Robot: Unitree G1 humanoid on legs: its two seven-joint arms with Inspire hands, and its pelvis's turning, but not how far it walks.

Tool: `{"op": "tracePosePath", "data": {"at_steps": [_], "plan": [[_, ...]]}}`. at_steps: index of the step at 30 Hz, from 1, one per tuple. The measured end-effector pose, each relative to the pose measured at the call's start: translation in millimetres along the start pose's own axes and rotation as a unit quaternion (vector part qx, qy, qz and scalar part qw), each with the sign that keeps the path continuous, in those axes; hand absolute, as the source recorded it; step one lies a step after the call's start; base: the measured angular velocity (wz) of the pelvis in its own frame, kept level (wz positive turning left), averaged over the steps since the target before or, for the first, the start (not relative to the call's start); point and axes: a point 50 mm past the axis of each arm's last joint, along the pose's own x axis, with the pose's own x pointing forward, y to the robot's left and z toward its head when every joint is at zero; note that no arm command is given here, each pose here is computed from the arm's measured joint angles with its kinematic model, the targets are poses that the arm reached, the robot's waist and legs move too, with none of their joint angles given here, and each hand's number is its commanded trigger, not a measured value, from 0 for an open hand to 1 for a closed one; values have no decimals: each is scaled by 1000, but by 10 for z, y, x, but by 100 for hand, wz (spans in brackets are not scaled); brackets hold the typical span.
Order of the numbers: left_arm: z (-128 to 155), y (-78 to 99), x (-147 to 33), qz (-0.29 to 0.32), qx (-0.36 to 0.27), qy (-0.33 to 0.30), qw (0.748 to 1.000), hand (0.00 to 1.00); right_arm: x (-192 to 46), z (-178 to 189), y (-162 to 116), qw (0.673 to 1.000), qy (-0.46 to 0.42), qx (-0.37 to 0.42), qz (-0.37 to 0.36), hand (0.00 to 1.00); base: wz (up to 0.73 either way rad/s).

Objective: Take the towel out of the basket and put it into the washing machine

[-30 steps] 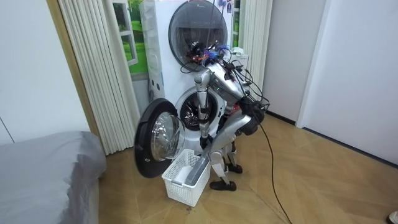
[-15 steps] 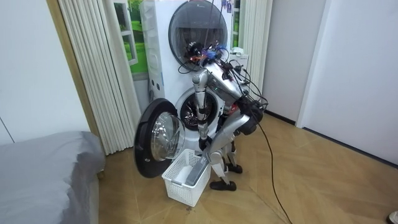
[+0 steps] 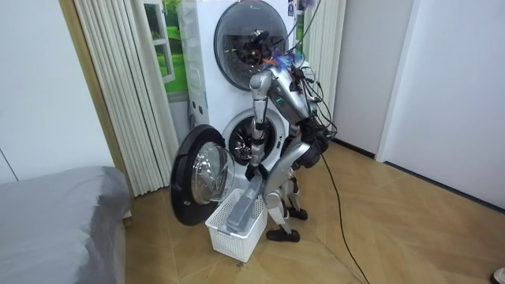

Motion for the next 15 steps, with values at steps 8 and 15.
{"op": "tracePosePath", "data": {"at_steps": [8, 15], "plan": [[53, 86, 9, 69, -69, 0, 995, 100, -43, -132, -87, 1000, 19, -9, -23, 0, 0], [322, 2, -29, 100, -240, -7, 966, 100, -81, -211, -140, 999, 24, -40, -26, 0, 1]]}}
